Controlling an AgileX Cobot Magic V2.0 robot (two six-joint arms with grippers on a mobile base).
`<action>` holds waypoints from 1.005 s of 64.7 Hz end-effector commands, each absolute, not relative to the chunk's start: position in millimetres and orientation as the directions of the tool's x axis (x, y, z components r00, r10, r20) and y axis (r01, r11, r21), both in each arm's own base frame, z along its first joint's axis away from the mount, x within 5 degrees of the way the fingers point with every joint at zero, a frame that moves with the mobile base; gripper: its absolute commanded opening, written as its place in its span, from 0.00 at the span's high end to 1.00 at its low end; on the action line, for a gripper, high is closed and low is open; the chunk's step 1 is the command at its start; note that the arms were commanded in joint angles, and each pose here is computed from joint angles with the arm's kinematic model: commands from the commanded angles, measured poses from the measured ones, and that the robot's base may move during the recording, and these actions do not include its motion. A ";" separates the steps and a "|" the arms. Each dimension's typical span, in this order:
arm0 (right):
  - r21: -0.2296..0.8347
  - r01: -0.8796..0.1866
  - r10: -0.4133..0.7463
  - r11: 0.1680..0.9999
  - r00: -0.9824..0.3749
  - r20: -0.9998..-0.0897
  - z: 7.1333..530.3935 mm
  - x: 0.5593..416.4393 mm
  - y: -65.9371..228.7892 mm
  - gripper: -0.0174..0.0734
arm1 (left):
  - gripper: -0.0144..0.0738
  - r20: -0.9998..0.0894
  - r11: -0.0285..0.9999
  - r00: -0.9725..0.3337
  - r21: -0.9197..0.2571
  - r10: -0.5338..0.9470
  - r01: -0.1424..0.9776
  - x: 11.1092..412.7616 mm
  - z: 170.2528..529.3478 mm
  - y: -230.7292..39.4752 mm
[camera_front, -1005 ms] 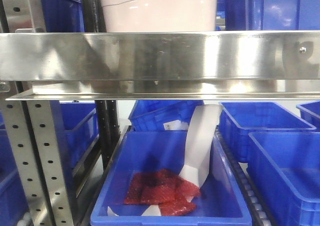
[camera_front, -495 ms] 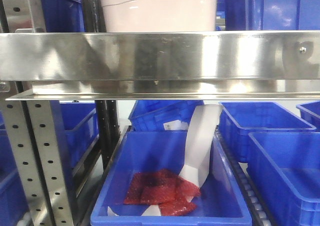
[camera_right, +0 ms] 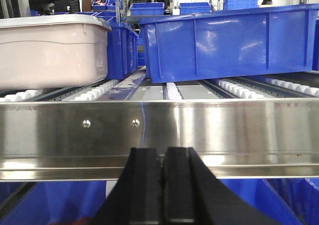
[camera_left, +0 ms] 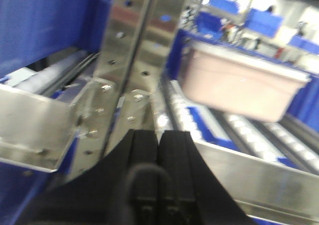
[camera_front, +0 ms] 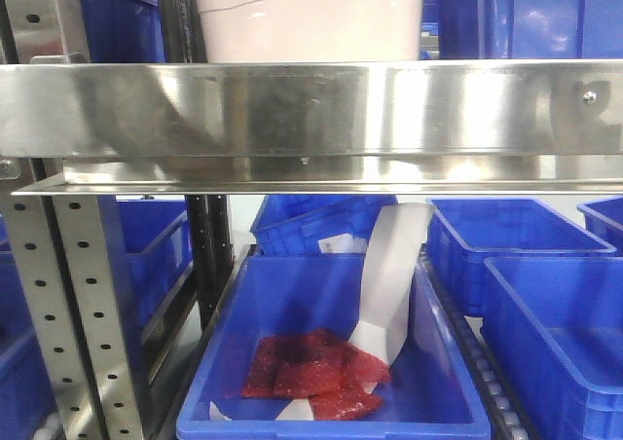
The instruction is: Grab white bin and place on right shelf
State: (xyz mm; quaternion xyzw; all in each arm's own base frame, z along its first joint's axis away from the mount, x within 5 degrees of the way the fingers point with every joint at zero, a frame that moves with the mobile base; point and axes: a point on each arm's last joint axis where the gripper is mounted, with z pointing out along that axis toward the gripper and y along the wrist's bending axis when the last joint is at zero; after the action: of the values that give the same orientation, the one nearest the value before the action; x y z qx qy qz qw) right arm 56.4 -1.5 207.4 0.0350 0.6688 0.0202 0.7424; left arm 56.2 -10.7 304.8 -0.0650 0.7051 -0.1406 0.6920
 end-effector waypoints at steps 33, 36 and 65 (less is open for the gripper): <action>0.070 0.012 0.066 0.997 0.205 -0.977 216.0 53.5 -1.5 0.75 | 0.97 -0.964 0.994 0.259 -0.024 -0.052 0.110 57.2 275.1 -6.0; 0.070 0.012 0.066 0.997 0.205 -0.977 216.0 53.5 -1.5 0.75 | 0.97 -0.966 0.993 0.248 -0.041 -0.067 0.111 56.9 267.6 -5.8; 0.070 0.012 0.066 0.997 0.205 -0.977 216.0 53.5 -1.5 0.75 | 0.97 -0.989 0.993 0.124 -0.065 -0.077 0.102 60.6 211.8 -5.6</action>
State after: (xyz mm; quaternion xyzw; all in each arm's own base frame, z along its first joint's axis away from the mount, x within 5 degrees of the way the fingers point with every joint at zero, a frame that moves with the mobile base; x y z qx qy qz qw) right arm 56.4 -1.5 207.3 0.0356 0.6691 0.0207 0.7421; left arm 60.6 -5.5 204.4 0.0085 0.6879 -0.0570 0.7235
